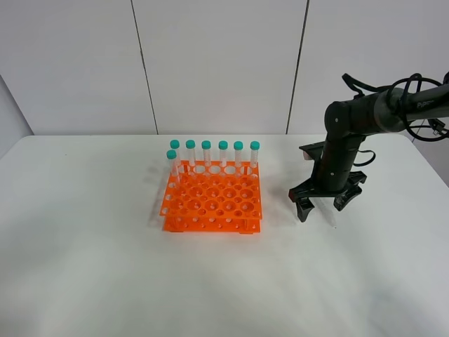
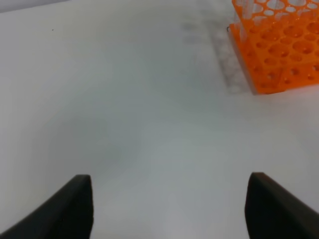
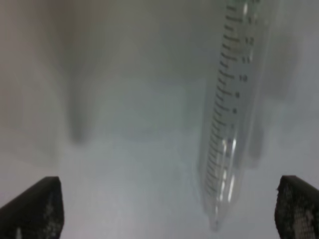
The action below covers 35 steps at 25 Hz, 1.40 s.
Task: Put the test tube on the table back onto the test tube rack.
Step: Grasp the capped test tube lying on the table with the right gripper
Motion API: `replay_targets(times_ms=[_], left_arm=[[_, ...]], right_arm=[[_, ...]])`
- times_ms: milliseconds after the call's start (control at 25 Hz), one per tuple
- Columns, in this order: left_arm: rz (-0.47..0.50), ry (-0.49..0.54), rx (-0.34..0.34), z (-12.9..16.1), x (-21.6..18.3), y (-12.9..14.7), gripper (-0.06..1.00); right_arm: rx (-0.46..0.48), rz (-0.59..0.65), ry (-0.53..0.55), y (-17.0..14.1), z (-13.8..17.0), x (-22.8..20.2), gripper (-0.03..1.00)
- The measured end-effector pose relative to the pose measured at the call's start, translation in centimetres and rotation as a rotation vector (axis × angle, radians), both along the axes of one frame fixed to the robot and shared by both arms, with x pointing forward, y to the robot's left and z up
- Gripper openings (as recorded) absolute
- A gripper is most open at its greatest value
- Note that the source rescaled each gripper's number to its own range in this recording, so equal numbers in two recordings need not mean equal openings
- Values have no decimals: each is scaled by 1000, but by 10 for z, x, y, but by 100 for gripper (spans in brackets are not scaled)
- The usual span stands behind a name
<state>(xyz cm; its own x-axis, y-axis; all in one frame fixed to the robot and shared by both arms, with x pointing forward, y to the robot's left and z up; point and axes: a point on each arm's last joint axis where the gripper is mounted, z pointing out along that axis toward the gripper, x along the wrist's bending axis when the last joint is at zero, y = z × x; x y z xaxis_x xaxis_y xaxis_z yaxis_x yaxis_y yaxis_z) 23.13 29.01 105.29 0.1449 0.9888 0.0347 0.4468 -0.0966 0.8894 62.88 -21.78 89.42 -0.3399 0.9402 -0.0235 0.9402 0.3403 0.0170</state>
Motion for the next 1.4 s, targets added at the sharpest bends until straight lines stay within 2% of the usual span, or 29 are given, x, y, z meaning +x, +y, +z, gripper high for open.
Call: replay_targets(times_ms=[200,520,640,760,1400], left_arm=[[0,0,0,0,0,0,61],[0,0,0,0,0,0,61],[0,0,0,0,0,0,61],[0,0,0,0,0,0,61],[0,0,0,0,0,0,61]], right_arm=[[7,-12,-20,-2,-1,3,98],[8,-81,-9,-27,-3,6,97],[5,-81,8,-32,-3,5,93],[19,-81,13,-30,-3,5,90],[38,-89,-15,-28,-3,8,90]])
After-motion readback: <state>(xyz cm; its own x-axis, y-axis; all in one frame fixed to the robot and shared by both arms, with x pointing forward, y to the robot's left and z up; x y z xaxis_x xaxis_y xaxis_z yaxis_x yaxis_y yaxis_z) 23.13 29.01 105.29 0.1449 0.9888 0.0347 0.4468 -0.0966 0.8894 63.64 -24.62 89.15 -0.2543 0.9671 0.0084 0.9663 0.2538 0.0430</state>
